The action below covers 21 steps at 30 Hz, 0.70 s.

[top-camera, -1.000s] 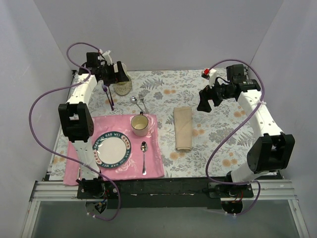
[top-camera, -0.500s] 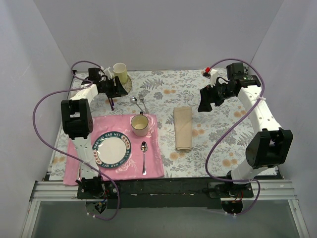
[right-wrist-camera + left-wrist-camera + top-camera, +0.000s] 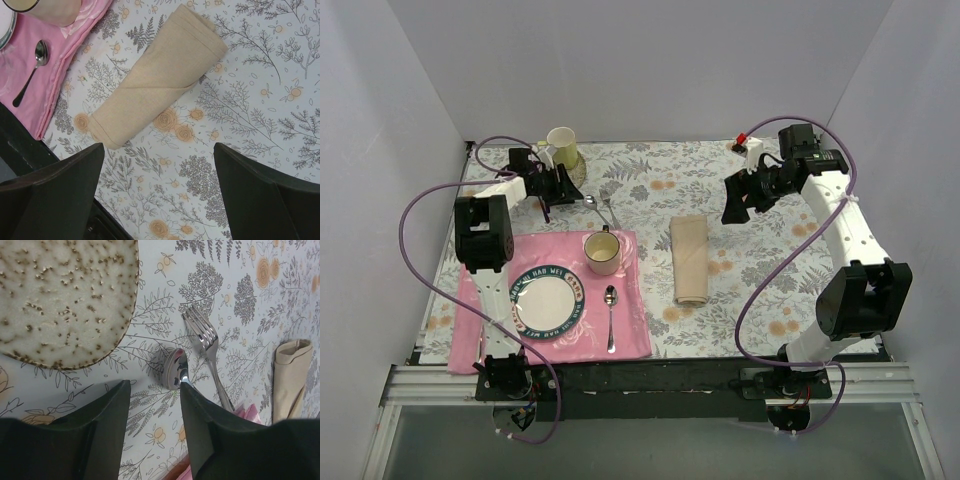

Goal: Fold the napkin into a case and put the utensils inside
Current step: Pick up the spoon from the center of the board.

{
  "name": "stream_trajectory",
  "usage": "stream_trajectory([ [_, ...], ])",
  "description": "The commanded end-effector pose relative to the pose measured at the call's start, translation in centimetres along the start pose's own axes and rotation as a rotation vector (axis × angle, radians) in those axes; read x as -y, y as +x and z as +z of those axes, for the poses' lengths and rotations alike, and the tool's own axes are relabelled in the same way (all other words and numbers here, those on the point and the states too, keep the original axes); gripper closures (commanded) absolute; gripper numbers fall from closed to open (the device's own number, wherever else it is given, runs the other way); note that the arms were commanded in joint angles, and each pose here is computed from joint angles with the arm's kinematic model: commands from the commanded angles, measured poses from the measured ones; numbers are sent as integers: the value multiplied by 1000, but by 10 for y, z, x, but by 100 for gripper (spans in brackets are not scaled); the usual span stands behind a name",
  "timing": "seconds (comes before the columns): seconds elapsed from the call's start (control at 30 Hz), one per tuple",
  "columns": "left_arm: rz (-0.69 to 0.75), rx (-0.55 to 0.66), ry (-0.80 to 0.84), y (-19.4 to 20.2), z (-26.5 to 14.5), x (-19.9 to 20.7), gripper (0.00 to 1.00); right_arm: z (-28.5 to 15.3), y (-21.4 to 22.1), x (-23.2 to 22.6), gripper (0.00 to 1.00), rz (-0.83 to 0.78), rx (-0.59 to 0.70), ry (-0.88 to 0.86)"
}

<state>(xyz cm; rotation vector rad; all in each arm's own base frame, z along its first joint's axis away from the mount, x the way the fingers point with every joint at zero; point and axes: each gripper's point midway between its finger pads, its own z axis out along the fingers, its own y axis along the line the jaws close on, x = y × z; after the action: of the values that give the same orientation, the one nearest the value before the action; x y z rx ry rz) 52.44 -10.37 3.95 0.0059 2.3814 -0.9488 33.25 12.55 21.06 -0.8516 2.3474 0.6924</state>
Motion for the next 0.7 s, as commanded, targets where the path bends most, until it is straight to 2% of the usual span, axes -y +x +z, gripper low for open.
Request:
stream_trajectory([
  [0.0, -13, -29, 22, 11, 14, 2, 60, -13, -15, -1, 1, -11, 37, 23],
  [0.47, -35, -64, 51, 26, 37, 10, 77, -12, -19, 2, 1, -3, 37, 28],
  [0.53, -36, -63, 43, 26, 37, 8, 82, -13, -20, 3, 1, -5, 38, 30],
  [0.6, -26, -53, 28, 23, 35, 8, 97, -12, -20, 3, 1, -6, 37, 29],
  [0.67, 2, -31, 2, 14, 28, 7, 100, -12, -20, 3, 1, -8, 38, 27],
])
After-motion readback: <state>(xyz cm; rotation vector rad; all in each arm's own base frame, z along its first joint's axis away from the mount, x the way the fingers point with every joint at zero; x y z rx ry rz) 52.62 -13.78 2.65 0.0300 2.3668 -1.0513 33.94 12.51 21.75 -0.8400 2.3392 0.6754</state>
